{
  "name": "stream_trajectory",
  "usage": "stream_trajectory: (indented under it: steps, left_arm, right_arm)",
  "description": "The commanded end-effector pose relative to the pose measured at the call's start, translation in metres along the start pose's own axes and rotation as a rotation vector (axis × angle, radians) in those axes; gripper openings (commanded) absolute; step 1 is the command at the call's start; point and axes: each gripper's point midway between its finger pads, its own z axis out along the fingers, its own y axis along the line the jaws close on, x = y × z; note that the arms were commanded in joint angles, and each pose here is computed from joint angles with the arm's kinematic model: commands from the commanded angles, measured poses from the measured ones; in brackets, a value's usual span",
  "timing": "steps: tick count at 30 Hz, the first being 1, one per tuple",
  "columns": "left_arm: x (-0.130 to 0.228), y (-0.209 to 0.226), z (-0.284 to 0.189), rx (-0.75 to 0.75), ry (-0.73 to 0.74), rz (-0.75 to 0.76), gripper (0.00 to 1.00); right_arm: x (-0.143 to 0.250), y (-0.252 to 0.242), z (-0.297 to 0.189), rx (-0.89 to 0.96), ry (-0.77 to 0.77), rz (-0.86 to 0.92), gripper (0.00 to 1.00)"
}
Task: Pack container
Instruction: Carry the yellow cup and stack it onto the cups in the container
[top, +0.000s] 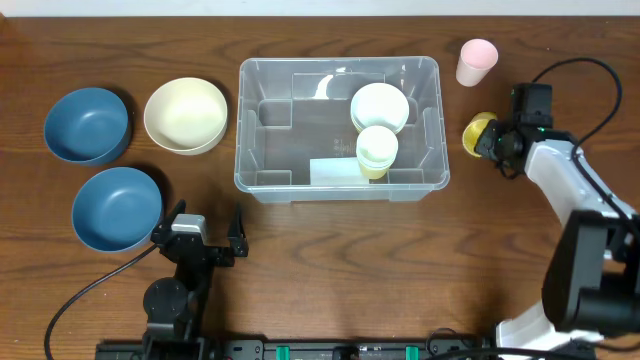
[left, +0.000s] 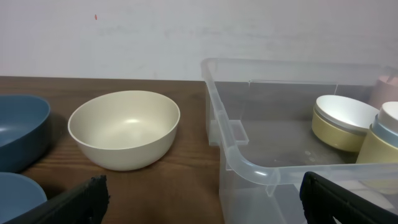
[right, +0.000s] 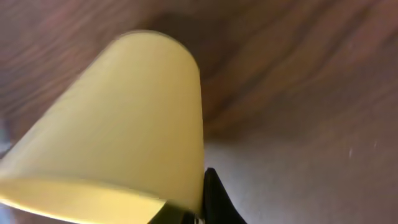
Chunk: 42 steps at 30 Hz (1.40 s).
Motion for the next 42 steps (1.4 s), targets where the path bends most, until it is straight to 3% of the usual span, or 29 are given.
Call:
stream_trajectory:
  steps: [1,11,18,30,42]
  left_arm:
    - [0.015,0.000,0.001,0.006,0.047,0.010,0.98]
    - [0.015,0.000,0.001,0.006,0.047,0.010,0.98]
    - [0.015,0.000,0.001,0.006,0.047,0.010,0.98]
    - [0.015,0.000,0.001,0.006,0.047,0.010,0.98]
    - [0.015,0.000,0.001,0.006,0.047,0.010,0.98]
  right_arm:
    - [-0.007,0.015,-0.039,-0.114,-0.036,0.045,0.01]
    - [-0.019,0.026,-0.167,-0.278,-0.242,0.021,0.01]
    - [0.016,0.049,-0.215,-0.462,-0.204,-0.070,0.01]
    - [0.073,0.115,-0.218,-0.639,-0.085,-0.442,0.01]
    - [0.099,0.154,-0.167,-0.636,0.056,-0.520,0.01]
